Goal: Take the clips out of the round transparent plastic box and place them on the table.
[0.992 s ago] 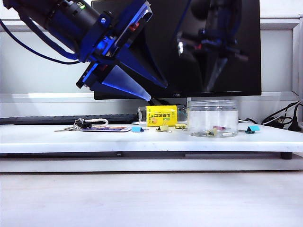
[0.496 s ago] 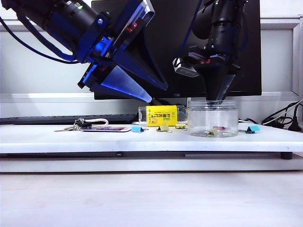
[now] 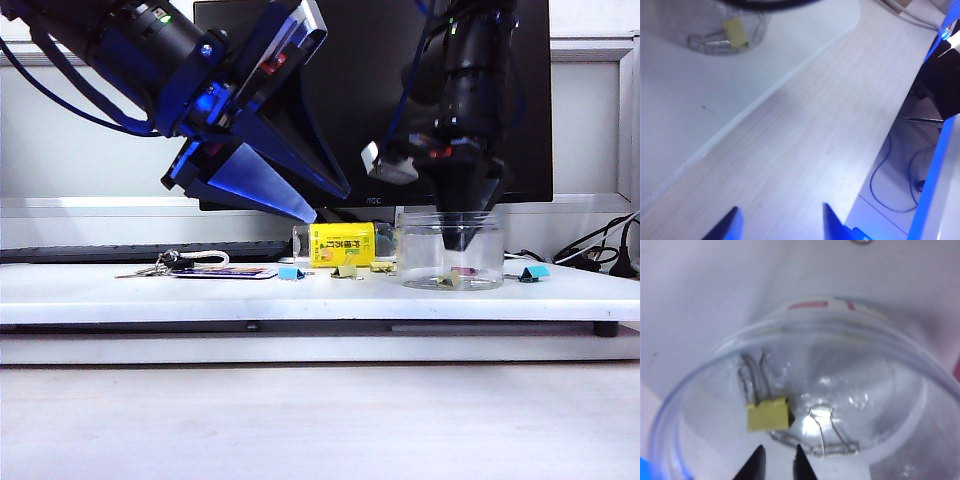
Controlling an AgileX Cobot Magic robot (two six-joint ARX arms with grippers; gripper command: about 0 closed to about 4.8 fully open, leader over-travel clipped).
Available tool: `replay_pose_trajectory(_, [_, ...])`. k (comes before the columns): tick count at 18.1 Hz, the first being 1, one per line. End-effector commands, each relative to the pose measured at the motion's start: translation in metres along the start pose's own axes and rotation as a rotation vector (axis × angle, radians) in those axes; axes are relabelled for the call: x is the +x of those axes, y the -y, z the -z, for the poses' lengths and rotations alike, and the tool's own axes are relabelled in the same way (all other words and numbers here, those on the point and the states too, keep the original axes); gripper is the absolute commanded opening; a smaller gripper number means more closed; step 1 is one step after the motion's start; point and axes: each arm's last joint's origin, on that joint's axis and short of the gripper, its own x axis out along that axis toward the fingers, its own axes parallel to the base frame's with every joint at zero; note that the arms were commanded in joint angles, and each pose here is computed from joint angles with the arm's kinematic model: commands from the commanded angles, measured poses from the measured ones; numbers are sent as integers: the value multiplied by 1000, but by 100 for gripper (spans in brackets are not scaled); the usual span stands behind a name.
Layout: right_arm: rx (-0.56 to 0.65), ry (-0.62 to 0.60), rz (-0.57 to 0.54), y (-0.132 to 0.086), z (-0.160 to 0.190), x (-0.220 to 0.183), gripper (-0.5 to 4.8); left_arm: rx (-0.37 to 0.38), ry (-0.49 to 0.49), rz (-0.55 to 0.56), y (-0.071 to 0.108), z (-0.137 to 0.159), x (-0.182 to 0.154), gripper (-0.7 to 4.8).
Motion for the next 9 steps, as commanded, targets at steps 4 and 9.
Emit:
replay_pose_trajectory(4, [-57, 27, -8, 0, -4, 3, 81, 31, 9, 2, 0, -1, -1, 214])
replay_pose_trajectory(9, [-96, 28, -7, 0, -5, 3, 81, 49, 9, 2, 1, -1, -1, 214])
